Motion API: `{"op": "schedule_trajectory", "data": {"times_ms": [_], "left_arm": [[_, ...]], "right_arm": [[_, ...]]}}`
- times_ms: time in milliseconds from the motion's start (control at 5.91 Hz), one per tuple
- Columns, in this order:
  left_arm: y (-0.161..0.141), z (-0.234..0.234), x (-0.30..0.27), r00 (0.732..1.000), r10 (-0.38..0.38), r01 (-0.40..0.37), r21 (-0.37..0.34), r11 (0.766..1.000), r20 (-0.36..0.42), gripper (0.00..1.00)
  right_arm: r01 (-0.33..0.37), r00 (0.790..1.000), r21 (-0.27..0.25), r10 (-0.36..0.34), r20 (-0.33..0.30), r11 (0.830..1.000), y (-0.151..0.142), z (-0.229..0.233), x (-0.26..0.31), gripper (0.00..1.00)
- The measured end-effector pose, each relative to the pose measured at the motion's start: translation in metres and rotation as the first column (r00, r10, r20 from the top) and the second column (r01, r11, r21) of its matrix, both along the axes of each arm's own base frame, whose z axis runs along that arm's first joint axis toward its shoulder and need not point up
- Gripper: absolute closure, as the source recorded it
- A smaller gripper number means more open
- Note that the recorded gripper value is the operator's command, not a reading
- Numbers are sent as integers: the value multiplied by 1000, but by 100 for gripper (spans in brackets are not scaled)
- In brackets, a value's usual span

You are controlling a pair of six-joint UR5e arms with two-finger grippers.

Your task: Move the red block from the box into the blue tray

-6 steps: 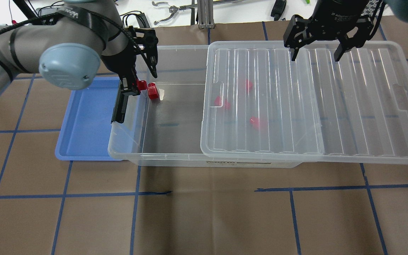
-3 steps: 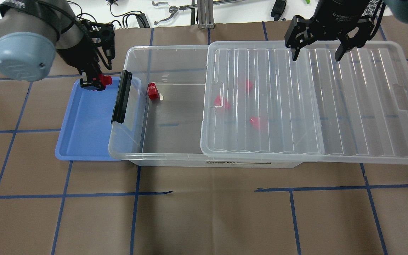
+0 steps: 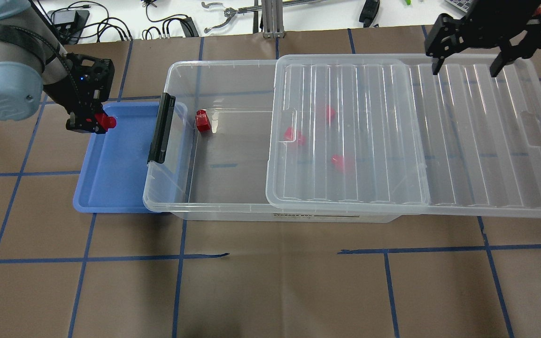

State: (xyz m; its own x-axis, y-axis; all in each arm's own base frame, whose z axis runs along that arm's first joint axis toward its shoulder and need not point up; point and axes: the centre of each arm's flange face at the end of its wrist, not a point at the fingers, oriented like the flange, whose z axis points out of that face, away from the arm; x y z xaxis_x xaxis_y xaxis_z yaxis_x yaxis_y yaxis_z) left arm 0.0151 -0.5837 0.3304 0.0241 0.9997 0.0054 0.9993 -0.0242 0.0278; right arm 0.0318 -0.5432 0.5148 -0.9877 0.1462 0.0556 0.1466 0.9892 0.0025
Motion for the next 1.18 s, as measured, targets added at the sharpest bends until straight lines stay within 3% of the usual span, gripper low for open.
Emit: {"op": "schedule_trajectory", "data": {"times_ms": [338, 676, 846, 1015, 1184], "left_arm": [[-2, -66, 3, 999, -46, 46, -26, 999, 2, 94], [1, -104, 5, 999, -43, 43, -27, 999, 0, 84], [0, -117, 6, 999, -39, 39, -10, 999, -6, 65], [-3, -128, 7, 999, -33, 33, 2, 999, -13, 20], [-6, -131, 8, 1000, -23, 24, 6, 1000, -20, 2]], "right_arm": [[-29, 997, 51, 32, -65, 998, 1, -13, -92, 0], [-13, 993, 110, 25, -115, 994, 11, -41, -178, 0], [1, 992, 121, 15, -128, 993, 18, -63, -214, 0], [18, 990, 128, 0, -138, 992, 27, -85, -235, 0], [36, 987, 142, -13, -160, 989, 34, -104, -246, 0]]}}
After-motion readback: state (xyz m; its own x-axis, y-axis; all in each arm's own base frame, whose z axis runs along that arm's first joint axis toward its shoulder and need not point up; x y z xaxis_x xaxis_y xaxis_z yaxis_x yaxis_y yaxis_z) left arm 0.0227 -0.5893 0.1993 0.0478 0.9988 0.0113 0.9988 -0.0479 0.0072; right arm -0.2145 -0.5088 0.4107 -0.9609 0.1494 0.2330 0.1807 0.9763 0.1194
